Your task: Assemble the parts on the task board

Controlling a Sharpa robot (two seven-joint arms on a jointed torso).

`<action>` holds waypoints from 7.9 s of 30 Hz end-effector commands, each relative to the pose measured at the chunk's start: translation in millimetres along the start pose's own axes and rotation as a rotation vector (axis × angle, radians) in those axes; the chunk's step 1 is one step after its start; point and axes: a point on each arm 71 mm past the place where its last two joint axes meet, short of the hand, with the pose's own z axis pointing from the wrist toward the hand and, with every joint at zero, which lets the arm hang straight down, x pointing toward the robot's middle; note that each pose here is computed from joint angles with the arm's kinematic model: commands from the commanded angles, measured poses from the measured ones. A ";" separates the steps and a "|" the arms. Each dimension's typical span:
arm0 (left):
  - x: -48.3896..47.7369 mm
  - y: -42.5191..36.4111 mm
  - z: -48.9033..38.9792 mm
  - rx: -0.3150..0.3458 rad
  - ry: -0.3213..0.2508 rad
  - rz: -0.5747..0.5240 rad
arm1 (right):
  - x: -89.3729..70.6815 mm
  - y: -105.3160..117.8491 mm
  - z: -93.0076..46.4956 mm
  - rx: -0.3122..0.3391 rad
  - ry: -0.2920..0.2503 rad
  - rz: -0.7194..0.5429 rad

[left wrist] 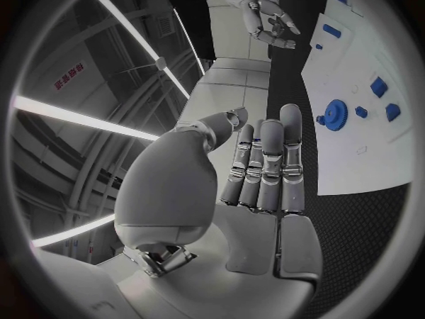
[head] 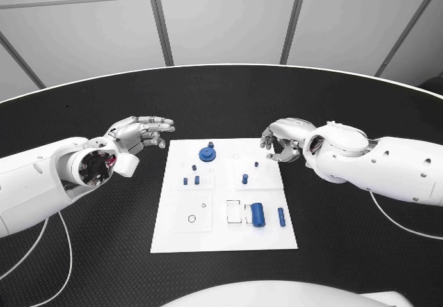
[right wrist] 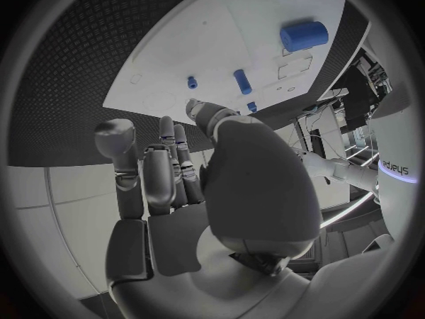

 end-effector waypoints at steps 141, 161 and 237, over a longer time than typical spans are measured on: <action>5.3 0.9 -6.1 -0.015 0.056 -0.056 | 1.0 136.3 -0.5 -0.314 -0.067 0.064; 12.0 1.2 -3.1 -0.018 0.073 -0.057 | 40.6 161.5 15.4 -0.369 0.050 0.065; 15.9 2.1 -1.8 -0.031 0.093 -0.058 | 75.3 178.5 26.3 -0.387 0.139 0.071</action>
